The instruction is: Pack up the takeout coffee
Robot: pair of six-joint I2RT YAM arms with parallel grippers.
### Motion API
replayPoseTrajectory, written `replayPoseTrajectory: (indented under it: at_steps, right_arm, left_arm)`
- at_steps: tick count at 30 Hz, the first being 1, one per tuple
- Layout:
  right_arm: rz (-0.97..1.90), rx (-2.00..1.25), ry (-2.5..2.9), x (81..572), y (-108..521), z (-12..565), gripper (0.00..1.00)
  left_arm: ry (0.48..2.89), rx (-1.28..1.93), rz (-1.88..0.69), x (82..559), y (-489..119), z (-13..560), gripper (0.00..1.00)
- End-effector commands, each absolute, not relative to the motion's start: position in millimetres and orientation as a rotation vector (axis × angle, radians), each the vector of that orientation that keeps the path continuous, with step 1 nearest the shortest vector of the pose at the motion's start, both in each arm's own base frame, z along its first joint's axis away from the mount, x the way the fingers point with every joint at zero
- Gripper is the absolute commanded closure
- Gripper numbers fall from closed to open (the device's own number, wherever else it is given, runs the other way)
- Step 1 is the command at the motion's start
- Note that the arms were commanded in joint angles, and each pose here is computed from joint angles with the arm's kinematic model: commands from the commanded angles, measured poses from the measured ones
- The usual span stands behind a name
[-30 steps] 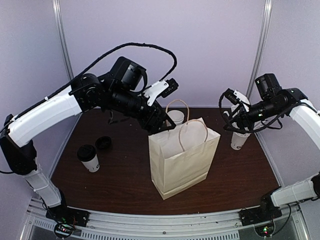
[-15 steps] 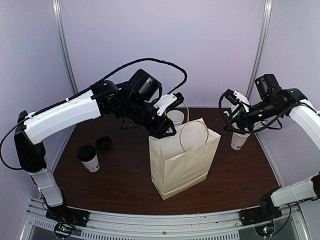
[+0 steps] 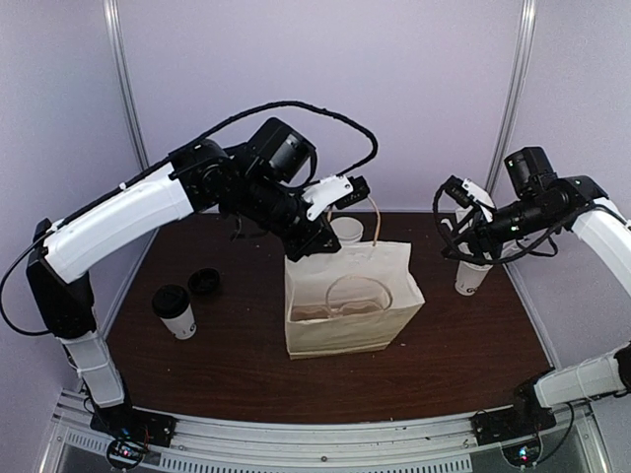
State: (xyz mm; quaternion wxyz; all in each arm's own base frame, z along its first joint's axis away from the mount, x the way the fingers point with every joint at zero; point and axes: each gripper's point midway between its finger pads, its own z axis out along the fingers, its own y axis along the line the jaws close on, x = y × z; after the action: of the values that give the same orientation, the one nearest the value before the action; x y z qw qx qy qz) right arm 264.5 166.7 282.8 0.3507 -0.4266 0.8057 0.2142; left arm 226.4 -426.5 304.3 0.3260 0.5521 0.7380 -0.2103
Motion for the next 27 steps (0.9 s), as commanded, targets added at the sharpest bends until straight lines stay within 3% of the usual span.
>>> replayPoseTrajectory:
  at_steps: [1, 7, 17, 27]
  right_arm:
    - [0.535, -1.103, 2.065, 264, 163, 283, 0.33]
    - [0.52, -1.098, 2.075, 264, 161, 281, 0.33]
    - [0.524, -1.096, 2.074, 263, 161, 282, 0.33]
    - [0.518, -1.095, 2.084, 265, 160, 279, 0.33]
  left_arm:
    - [1.762, 1.598, -0.467, 215, -416, 319, 1.0]
    - [1.707, 1.71, -0.393, 185, -433, 289, 1.0]
    - [1.63, 1.708, -0.349, 131, -446, 297, 1.0]
    - [1.532, 1.684, -0.497, 86, -435, 291, 1.0]
